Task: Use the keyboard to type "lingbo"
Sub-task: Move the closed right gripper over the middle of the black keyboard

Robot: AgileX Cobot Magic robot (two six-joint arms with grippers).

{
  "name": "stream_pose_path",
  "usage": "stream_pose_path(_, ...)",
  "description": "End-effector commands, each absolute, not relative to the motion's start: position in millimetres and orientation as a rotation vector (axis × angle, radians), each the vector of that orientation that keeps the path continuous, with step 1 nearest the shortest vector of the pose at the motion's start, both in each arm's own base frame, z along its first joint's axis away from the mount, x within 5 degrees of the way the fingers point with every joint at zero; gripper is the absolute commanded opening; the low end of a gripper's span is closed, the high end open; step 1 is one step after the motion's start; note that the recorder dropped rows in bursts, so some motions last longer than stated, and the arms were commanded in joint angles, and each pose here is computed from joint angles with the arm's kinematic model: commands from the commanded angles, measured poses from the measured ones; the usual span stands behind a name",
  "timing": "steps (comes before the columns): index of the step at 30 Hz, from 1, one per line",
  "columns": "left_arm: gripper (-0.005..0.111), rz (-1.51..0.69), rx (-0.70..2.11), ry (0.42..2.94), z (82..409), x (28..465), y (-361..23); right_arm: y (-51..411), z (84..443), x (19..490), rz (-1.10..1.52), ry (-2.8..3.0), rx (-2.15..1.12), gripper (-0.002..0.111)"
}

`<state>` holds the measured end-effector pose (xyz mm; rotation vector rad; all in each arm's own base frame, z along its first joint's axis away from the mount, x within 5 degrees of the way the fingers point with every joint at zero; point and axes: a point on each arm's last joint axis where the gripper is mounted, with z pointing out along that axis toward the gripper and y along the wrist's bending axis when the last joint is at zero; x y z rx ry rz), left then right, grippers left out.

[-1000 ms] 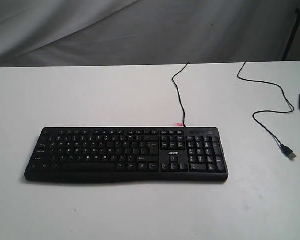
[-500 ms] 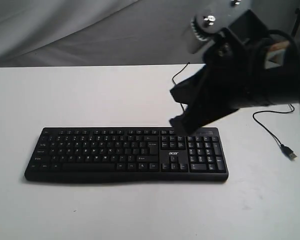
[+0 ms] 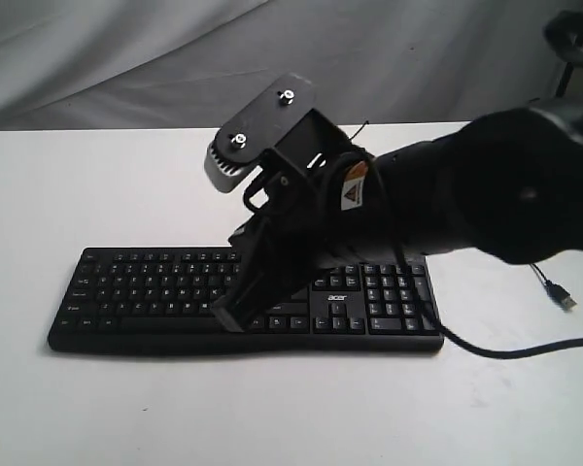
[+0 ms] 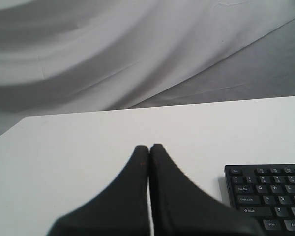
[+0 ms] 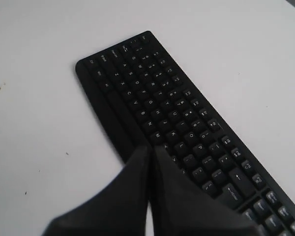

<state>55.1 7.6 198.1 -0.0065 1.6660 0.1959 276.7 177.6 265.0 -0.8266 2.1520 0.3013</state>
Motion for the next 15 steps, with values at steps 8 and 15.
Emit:
stream_pose_path(8, 0.001, 0.19, -0.006, 1.67, 196.6, 55.6, 7.4, 194.1, 219.1, 302.9, 0.267, 2.167, -0.806, 0.0)
stream_pose_path(15, 0.001, 0.19, -0.006, 1.67, 196.6, 55.6, 7.4, 202.1, 178.8, 326.7, 0.176, 2.079, -0.81, 0.0)
